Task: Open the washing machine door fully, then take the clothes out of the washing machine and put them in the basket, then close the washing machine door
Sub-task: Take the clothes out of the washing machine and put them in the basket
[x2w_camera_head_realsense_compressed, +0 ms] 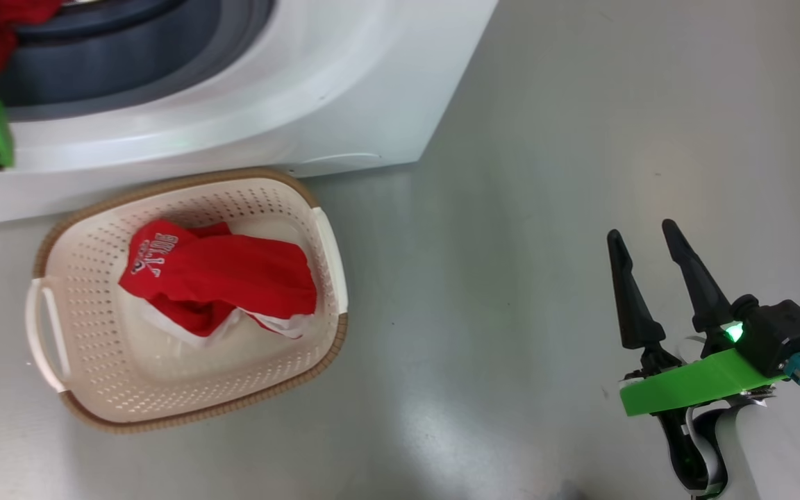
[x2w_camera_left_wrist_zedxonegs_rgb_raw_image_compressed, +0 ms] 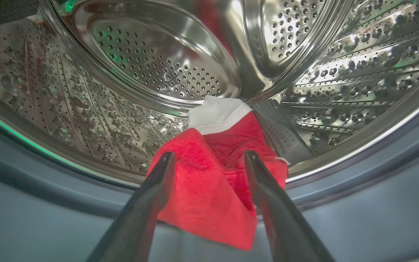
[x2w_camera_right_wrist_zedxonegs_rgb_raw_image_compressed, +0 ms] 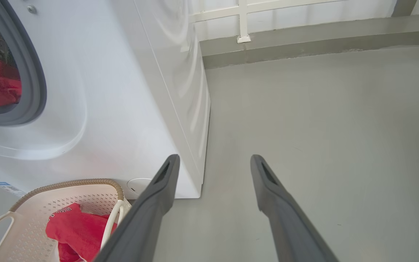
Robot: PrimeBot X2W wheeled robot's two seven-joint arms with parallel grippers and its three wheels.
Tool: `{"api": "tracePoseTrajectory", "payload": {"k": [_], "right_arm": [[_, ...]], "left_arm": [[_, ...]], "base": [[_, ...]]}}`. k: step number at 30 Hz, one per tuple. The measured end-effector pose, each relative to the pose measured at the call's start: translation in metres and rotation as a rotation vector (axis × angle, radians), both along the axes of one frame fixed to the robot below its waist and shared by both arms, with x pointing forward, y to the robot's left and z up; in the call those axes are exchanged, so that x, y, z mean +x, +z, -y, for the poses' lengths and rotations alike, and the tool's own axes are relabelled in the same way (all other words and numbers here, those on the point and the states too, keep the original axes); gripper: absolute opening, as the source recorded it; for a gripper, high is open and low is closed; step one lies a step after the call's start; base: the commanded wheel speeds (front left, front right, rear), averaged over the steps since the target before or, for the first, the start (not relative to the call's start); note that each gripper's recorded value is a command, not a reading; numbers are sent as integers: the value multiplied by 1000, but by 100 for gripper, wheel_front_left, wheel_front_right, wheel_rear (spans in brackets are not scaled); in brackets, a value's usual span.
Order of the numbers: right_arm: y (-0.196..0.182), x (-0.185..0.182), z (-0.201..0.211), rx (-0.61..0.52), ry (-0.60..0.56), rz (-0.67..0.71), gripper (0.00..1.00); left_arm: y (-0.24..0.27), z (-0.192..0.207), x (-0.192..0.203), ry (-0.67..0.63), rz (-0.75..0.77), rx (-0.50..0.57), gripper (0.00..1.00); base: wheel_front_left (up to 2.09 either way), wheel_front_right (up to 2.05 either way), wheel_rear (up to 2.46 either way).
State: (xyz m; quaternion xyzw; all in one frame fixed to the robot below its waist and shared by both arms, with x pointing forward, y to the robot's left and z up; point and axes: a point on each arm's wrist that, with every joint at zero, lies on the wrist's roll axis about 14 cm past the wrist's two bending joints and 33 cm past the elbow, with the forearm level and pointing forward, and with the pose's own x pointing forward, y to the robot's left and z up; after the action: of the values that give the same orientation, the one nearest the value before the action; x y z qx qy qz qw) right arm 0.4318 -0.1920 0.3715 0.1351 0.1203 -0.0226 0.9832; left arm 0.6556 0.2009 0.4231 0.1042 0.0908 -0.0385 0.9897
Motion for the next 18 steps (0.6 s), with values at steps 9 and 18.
{"api": "tracePoseTrajectory", "payload": {"k": [9,18], "right_arm": [[-8,-4,7,12,-23,-24,100],[-8,-7,14,-1,-39,-30,100]], "left_arm": [[-25,-10,19,36,-62,10,100],[-38,-7,25,32,-98,30,2]], "base": [[0,0,0],[0,0,0]]}}
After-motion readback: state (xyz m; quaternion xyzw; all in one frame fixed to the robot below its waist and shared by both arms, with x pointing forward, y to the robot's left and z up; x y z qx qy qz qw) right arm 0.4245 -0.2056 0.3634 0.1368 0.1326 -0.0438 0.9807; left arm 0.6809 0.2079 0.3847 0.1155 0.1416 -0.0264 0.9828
